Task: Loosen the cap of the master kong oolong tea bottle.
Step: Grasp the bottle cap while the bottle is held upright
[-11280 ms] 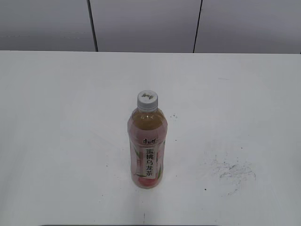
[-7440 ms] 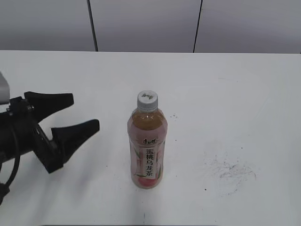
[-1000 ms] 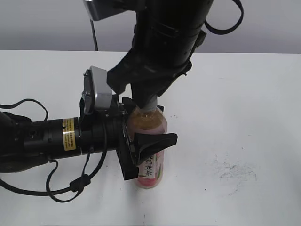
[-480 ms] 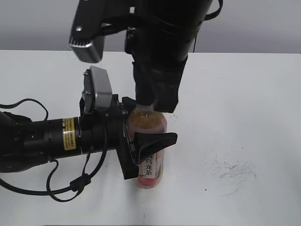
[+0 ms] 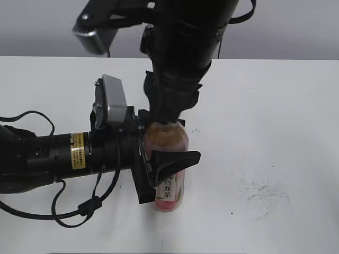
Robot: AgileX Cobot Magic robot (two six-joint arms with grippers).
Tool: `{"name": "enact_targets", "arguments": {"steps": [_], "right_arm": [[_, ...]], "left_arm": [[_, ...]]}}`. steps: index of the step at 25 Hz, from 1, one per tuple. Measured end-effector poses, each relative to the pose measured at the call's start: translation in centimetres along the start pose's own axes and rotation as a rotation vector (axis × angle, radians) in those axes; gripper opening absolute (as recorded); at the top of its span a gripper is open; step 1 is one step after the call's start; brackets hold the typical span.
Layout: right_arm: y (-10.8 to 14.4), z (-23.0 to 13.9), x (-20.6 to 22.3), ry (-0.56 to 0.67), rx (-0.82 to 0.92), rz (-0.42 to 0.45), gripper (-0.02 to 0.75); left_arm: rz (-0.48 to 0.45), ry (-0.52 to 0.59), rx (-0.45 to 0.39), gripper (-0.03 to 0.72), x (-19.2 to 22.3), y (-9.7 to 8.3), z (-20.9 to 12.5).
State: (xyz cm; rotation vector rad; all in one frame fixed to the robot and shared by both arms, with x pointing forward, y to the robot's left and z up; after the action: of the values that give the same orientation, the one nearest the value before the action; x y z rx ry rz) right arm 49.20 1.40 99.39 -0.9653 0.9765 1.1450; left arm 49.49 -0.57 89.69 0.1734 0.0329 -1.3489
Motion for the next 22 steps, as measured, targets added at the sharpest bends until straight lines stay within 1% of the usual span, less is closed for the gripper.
{"name": "enact_targets", "arguments": {"steps": [1,3,4,5,7,9,11,15,22], "right_arm": [[-0.1,0.03,-0.08,-0.001,0.087,-0.005,0.372],[-0.3,-0.03,-0.13,0.001,0.287,-0.016,0.523],[-0.36,-0.07,-0.14,0.002,0.363,-0.019,0.569],[-0.4,-0.1,-0.14,0.003,0.42,-0.021,0.584],[-0.4,-0.1,-0.14,0.001,0.54,-0.022,0.561],[-0.4,-0.1,-0.14,0.0,0.619,-0.022,0.519],[-0.4,-0.1,-0.14,0.0,0.671,-0.022,0.496],[-0.28,-0.32,0.16,0.011,0.703,-0.019,0.486],[-0.2,-0.46,0.52,0.021,0.709,-0.016,0.483]], "left_arm": [[-0.004,-0.001,0.002,0.446,0.01,-0.06,0.03],[-0.009,0.0,0.004,0.446,0.01,-0.15,0.01],[-0.009,0.0,0.005,0.446,0.01,-0.15,0.01],[-0.009,0.0,0.005,0.446,0.01,-0.15,0.01],[-0.01,0.0,0.005,0.446,0.01,-0.17,0.01],[-0.01,0.0,0.005,0.446,0.01,-0.17,0.01],[-0.01,-0.001,0.005,0.446,0.01,-0.17,0.02],[-0.01,-0.001,0.005,0.446,0.01,-0.17,0.02],[-0.01,-0.001,0.005,0.446,0.01,-0.17,0.02]]}}
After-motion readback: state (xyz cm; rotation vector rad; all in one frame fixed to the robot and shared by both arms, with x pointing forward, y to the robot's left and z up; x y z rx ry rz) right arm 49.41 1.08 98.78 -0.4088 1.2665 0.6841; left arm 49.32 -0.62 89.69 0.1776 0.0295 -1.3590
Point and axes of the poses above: a point on each arm's last joint axis where the gripper is mounted, x pointing out along that axis toward the gripper, y along the wrist's bending axis when the last joint is at zero, z = x × y, the point moved 10 cm from there along x, pointing out along that axis toward the gripper, and after that the axes turned 8 degrees about x, right-handed, at the moved point
